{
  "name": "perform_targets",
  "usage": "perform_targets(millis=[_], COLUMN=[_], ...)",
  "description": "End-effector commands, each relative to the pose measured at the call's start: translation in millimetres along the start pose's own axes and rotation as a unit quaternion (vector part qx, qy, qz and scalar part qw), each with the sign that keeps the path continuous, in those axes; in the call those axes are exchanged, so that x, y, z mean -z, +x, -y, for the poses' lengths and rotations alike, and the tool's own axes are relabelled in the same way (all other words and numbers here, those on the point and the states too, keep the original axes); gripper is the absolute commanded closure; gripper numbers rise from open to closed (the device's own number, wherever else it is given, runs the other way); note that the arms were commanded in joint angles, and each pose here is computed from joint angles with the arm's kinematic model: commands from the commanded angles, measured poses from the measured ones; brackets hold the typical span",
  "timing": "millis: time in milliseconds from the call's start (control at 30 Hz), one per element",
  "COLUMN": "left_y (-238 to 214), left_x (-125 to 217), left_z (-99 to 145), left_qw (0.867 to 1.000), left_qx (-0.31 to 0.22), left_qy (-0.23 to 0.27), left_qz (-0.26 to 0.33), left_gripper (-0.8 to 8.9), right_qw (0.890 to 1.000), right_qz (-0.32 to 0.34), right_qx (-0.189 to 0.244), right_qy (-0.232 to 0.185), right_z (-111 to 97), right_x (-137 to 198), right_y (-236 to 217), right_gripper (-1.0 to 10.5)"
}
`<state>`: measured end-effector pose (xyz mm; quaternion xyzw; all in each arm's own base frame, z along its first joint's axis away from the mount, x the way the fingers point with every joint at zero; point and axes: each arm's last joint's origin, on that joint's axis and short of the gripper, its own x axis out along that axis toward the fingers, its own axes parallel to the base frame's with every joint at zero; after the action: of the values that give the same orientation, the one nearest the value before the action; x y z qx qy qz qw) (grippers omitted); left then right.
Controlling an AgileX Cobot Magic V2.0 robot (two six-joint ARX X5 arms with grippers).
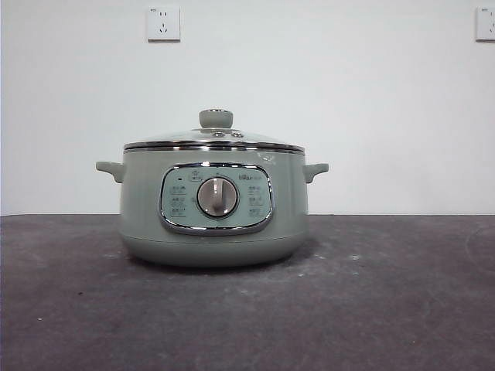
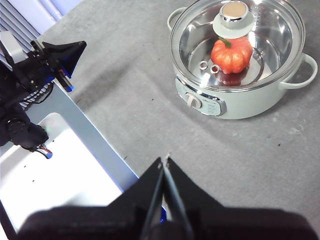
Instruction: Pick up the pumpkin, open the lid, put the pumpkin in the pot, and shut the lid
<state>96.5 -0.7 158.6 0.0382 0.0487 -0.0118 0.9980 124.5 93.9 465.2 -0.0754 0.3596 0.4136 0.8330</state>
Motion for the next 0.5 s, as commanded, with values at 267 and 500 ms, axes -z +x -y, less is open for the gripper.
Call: perform_targets(millis=[267, 500], left_y=[0.7, 0.7], left_x=[11.6, 11.6], left_z=[1.0, 1.0], left_qw=[0.999, 0.999], left_qx=[0.008, 0.008], left_qy=[-0.004, -0.004], left_qz=[-0.041, -0.041], left_gripper=[8.17, 8.17], right_qw=[1.0, 1.0], right_qz=[-0.005, -0.005], right_qx=[0.0, 0.0], right_qy=[0.006, 0.006], right_z=[-0.6, -0.6], right_x=[1.9, 1.9], right_y=[-1.0, -1.1], right_gripper=[9.5, 9.5])
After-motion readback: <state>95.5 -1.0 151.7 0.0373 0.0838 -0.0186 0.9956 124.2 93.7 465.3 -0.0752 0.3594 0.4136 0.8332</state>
